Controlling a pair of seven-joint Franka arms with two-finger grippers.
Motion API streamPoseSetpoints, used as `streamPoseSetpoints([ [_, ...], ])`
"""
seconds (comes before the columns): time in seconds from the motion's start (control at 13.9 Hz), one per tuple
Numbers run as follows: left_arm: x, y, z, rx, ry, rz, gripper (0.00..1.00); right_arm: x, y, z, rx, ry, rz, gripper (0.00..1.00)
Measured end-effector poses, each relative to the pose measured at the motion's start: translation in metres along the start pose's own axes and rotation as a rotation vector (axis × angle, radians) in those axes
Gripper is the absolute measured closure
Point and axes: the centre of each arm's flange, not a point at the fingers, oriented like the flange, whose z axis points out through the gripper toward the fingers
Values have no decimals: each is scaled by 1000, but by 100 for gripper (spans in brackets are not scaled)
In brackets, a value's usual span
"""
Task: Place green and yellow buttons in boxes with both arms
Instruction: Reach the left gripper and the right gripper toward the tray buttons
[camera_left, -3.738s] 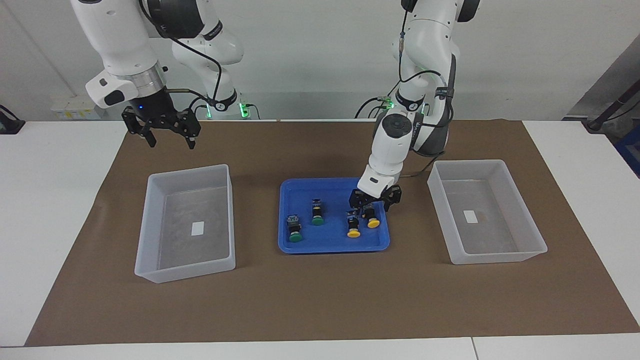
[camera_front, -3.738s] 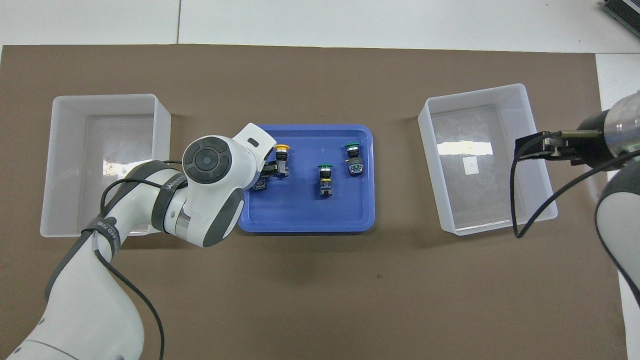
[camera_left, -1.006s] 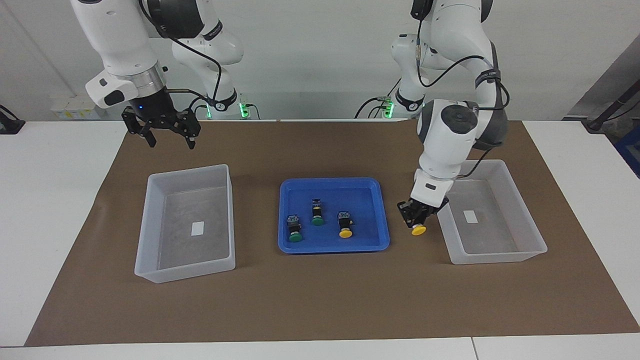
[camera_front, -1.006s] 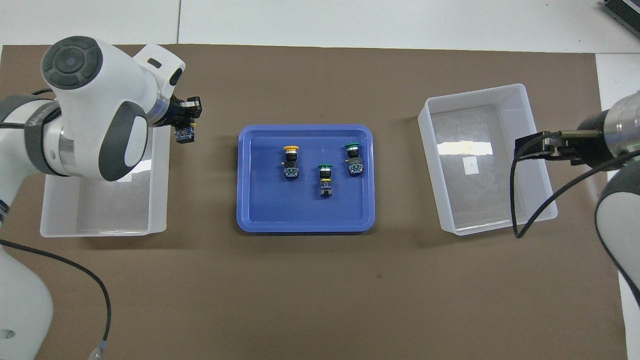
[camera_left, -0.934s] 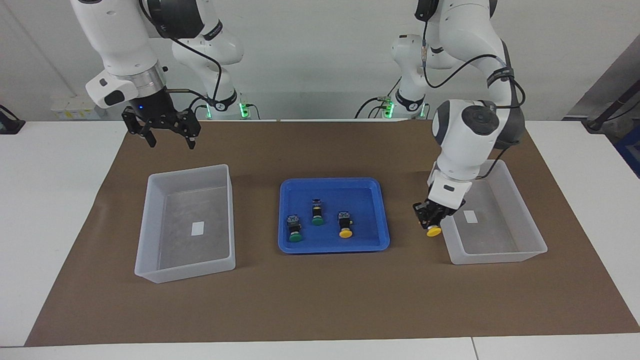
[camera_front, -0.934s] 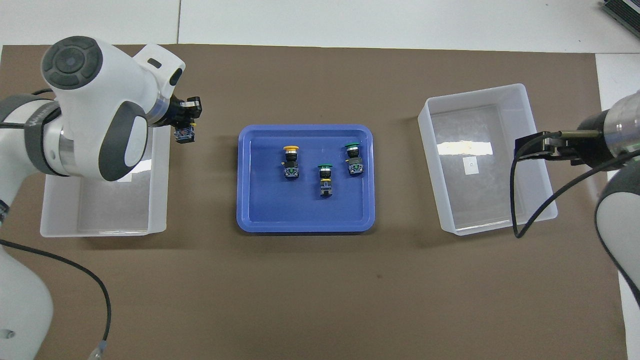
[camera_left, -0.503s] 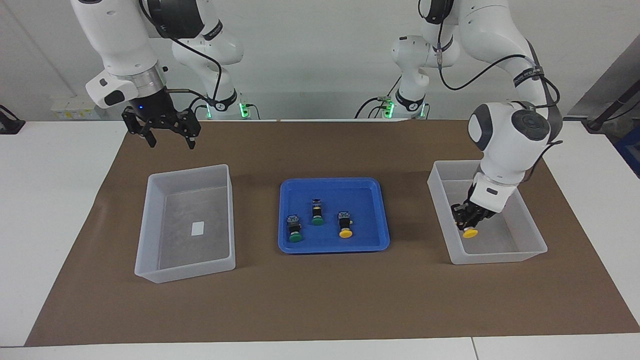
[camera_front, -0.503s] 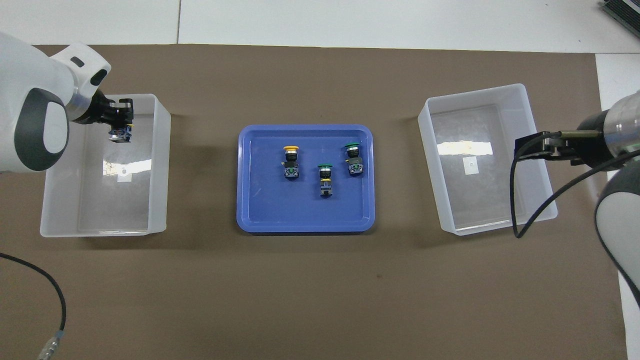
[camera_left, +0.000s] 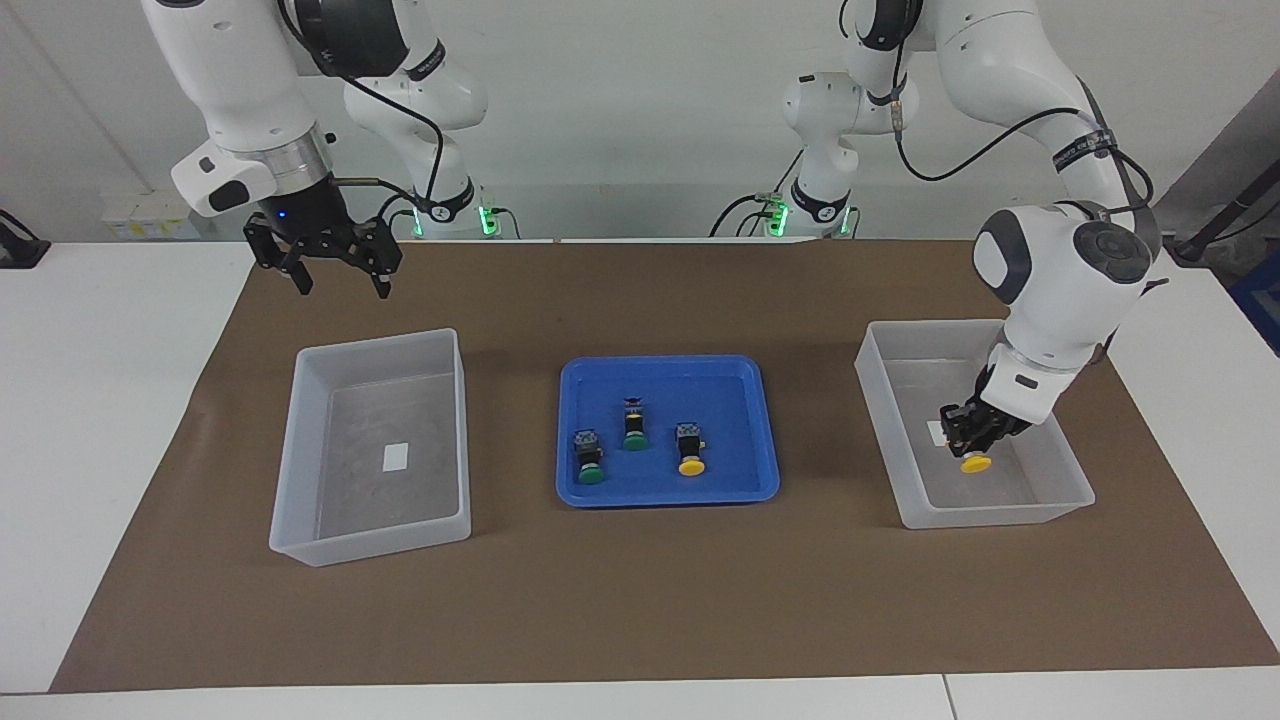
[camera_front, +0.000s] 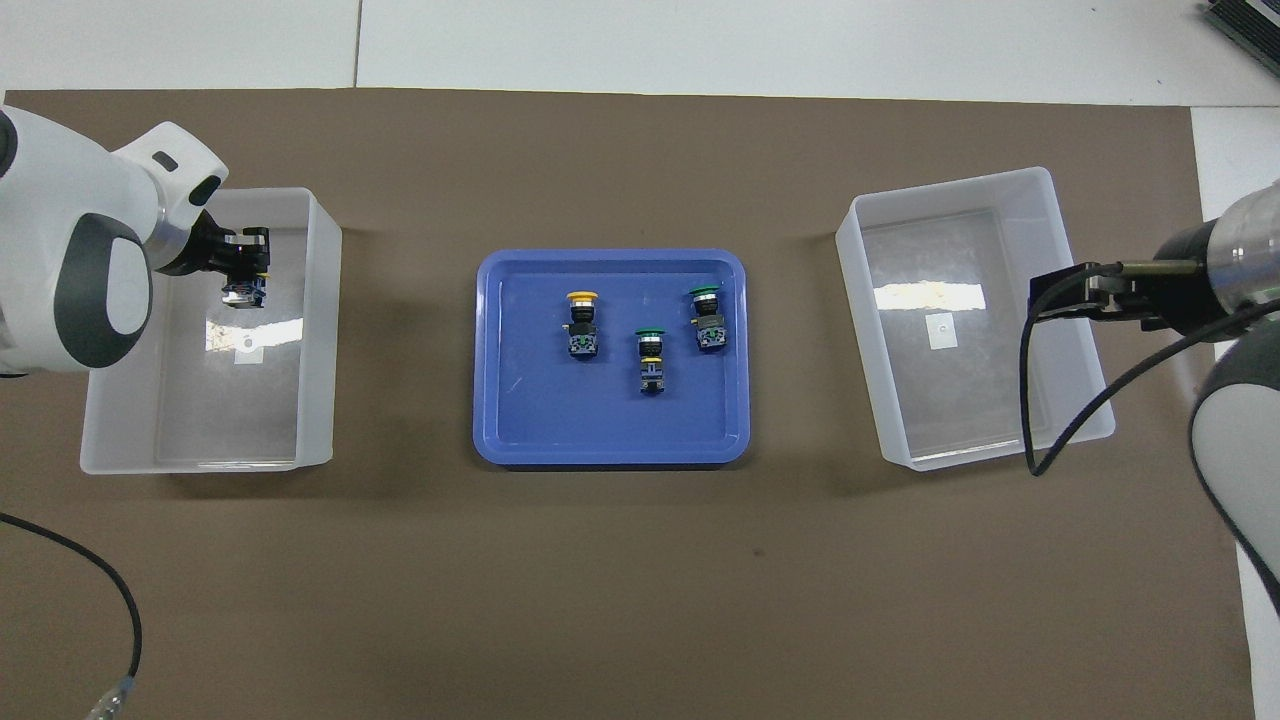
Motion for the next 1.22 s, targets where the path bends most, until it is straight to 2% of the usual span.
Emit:
streamPoseSetpoints([
  [0.36,-25,7,30,-4,4,12,67,0,0,0,0,0,0,0],
  [0.65,-29,10,33,-6,9,18,64,0,0,0,0,0,0,0],
  [0.86,-26,6,26,-4,20,18,36,0,0,0,0,0,0,0],
  [1.01,-20,7,15,-5,22,22,33,0,0,0,0,0,0,0],
  [1.22,-4,16,-20,-6,2,34,34,0,0,0,0,0,0,0],
])
